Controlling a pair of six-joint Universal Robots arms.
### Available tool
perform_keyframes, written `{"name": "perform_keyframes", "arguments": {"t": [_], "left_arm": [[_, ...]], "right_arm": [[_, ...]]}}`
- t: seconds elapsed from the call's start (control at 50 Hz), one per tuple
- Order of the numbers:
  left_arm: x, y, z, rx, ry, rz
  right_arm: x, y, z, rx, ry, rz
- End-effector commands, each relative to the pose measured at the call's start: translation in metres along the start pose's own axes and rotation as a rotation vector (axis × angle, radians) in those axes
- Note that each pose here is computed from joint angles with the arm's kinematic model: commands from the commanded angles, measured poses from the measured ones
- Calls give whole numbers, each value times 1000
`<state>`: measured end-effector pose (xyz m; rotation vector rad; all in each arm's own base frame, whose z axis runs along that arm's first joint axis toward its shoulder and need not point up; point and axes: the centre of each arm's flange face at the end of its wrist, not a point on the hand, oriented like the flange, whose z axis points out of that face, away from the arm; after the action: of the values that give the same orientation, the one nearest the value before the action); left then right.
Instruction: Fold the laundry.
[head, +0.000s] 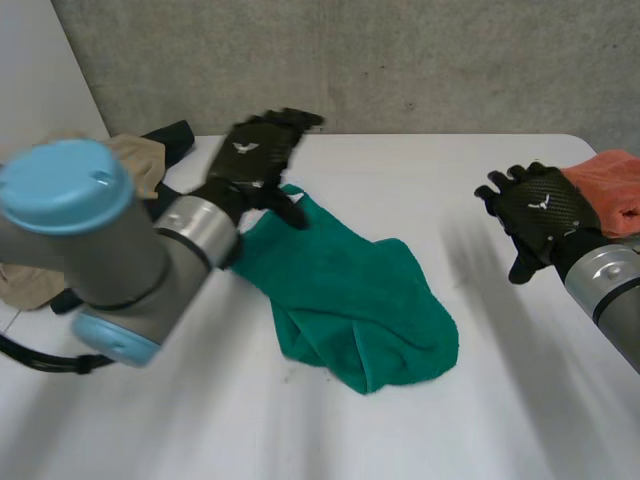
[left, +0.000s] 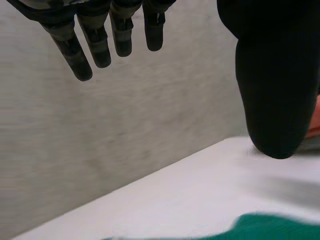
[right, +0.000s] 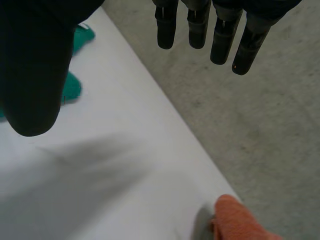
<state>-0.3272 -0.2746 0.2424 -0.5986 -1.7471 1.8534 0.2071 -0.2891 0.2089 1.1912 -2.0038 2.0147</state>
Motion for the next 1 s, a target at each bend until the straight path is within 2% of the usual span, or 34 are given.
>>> {"name": "perform_keyframes", "arguments": {"t": [0.02,0.1,0.2,0.34,0.48,0.6,0.7,0.76,0.82,0.9,0.96,1.0], "left_arm": [[-47,10,-12,-66,-105,231],[-58,18,-9,-94,-81,319],[-57,47,-3,-180,14,366],[-55,89,4,-329,76,424],[-50,115,11,-368,123,519],[-50,121,15,-368,119,526],[-35,128,12,-380,158,534],[-25,123,12,-367,173,559],[-13,111,9,-353,153,586],[-2,38,-5,-256,51,618],[5,10,-15,-206,26,616],[10,-29,-28,-115,-1,605]], "right_arm": [[-15,-11,-19,-136,-136,149],[-22,-14,-27,-206,-185,291],[-32,-10,-31,-239,-216,377],[-69,-4,-27,-238,-301,365],[-86,12,-16,-262,-292,346],[-104,19,-8,-250,-294,304],[-101,21,1,-229,-238,282],[-88,15,7,-182,-172,274],[-69,-12,3,-82,-118,240],[-46,-46,-8,23,-61,165],[-19,-71,-16,94,15,99],[4,-86,-22,124,73,52]]}}
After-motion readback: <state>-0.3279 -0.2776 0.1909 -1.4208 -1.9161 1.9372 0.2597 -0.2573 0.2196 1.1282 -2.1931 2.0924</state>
